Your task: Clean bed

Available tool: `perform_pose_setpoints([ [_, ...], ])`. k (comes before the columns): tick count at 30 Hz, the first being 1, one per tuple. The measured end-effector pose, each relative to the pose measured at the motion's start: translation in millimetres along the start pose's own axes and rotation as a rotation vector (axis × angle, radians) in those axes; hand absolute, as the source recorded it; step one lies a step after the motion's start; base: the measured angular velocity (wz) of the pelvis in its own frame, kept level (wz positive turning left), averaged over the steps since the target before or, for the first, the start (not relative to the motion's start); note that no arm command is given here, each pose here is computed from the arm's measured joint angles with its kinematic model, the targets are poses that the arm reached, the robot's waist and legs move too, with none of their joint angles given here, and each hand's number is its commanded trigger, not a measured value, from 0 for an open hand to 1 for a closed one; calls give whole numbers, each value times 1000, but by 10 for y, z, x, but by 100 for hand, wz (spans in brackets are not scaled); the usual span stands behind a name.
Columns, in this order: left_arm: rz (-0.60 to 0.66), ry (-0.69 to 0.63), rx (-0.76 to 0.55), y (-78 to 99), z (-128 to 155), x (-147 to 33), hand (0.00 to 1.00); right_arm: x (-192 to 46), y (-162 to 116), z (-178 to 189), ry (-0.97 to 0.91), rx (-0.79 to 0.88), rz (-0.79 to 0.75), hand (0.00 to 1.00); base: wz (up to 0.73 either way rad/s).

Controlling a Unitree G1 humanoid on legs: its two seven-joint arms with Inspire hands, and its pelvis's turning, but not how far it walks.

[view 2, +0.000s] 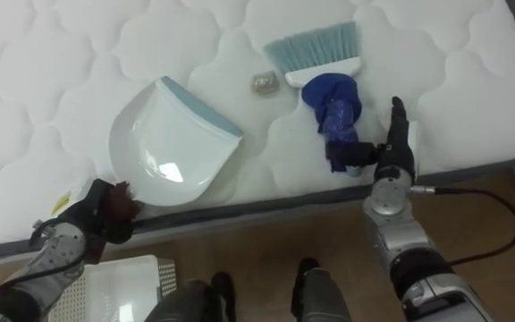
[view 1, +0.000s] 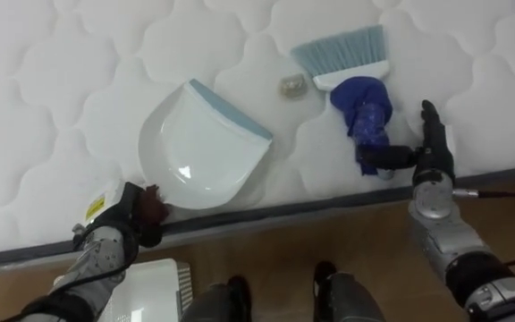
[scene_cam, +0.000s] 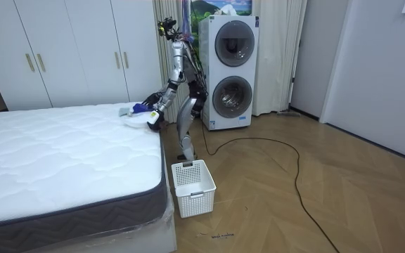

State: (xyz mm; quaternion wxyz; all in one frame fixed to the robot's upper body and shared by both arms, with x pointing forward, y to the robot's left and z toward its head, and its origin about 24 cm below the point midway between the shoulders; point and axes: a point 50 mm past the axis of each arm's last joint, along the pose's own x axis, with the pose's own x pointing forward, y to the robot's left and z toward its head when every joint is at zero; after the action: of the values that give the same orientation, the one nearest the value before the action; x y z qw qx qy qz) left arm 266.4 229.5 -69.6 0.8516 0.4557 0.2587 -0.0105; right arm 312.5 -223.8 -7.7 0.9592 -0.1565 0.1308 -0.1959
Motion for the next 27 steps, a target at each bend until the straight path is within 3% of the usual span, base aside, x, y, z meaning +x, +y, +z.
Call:
perform_pose_setpoints([
  [12, -8, -9, -16, -48, 42, -6, 100, 44, 205, 496, -172, 32, 52, 0, 5],
  [27, -33, -23, -35, -131, 79, -24, 100, 6, 294, 425, -164, -20, 96, 0, 2],
])
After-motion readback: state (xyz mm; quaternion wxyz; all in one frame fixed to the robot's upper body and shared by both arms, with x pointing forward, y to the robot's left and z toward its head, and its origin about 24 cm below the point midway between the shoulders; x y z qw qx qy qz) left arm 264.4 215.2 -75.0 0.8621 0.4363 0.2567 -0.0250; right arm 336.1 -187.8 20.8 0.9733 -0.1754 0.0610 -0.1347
